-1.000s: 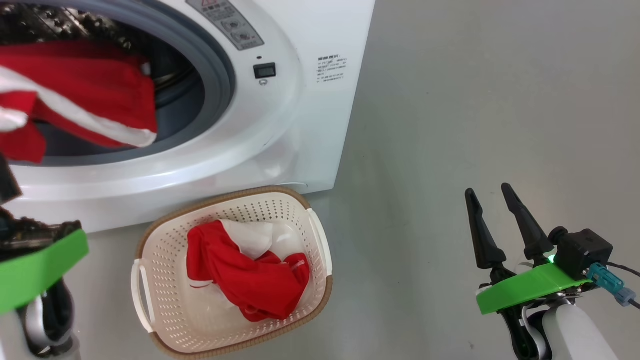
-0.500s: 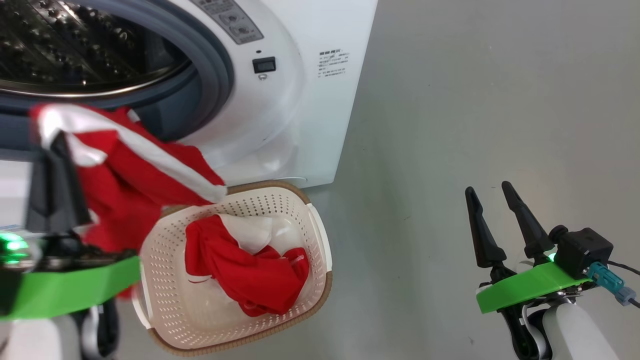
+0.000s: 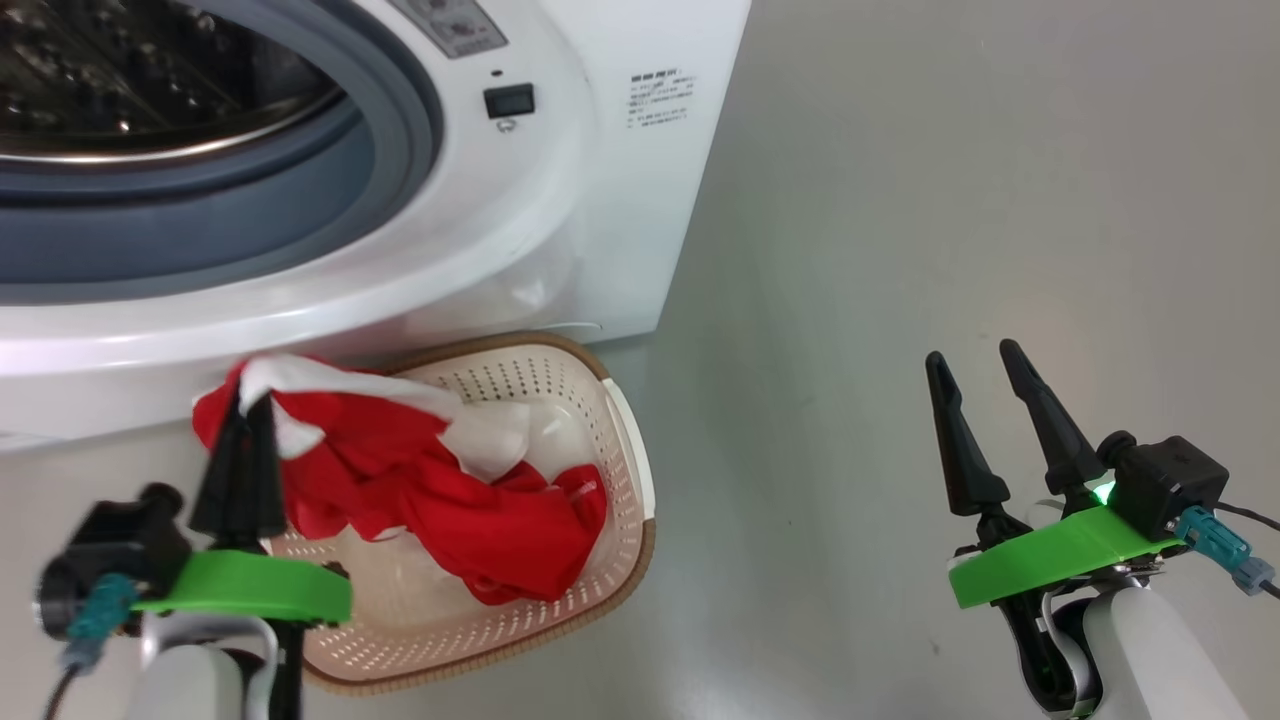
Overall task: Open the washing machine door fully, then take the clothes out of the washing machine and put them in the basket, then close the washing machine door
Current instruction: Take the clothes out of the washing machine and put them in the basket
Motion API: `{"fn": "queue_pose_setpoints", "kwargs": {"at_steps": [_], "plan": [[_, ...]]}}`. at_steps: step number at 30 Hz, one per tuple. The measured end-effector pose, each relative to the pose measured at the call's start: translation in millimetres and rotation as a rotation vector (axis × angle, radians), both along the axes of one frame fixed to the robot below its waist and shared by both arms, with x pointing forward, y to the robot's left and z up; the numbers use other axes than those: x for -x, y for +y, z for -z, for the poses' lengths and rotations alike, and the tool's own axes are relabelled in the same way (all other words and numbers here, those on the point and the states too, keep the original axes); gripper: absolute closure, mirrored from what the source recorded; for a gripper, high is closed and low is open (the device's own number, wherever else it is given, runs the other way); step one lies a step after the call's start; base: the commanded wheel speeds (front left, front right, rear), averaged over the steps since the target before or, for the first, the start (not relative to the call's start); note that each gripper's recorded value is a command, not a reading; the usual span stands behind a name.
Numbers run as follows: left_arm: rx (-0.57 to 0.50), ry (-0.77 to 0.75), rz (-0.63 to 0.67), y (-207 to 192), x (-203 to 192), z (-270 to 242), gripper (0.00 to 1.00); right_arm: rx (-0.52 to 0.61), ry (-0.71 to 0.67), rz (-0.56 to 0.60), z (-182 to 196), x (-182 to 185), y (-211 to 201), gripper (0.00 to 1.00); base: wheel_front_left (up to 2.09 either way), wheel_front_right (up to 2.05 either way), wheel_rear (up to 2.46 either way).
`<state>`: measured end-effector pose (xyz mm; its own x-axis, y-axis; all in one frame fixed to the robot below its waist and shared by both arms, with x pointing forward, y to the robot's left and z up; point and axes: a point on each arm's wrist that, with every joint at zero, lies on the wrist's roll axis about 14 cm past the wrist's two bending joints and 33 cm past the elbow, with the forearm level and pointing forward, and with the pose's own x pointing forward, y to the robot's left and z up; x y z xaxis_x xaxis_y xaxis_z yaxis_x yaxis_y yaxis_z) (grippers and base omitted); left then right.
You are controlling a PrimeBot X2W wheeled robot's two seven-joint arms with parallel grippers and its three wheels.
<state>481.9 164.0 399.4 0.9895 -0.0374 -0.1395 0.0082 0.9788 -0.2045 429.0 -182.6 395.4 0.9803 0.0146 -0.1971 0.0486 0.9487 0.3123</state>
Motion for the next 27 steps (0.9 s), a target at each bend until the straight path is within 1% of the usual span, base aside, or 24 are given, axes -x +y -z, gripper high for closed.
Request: {"fn": "queue_pose_setpoints", "kwargs": {"at_steps": [7,13,18,21,27], "plan": [[-0.021,0.175,0.068,-18,10,58,1.00,0.006,0.031,0.010,13,-1,-4,0.00,0.00,0.00,0.00],[-0.015,0.335,0.121,-34,26,107,1.00,0.010,0.047,0.015,21,-4,-7,0.00,0.00,0.00,0.00],[0.005,0.467,0.139,-41,39,145,1.00,0.014,0.068,0.019,31,-6,-9,0.00,0.00,0.00,0.00],[0.017,0.508,0.140,-43,37,158,1.00,0.017,0.074,0.019,36,-11,-10,0.00,0.00,0.00,0.00],[0.072,0.598,0.119,-47,35,187,1.00,0.020,0.113,0.021,55,-14,-11,0.00,0.00,0.00,0.00]]}}
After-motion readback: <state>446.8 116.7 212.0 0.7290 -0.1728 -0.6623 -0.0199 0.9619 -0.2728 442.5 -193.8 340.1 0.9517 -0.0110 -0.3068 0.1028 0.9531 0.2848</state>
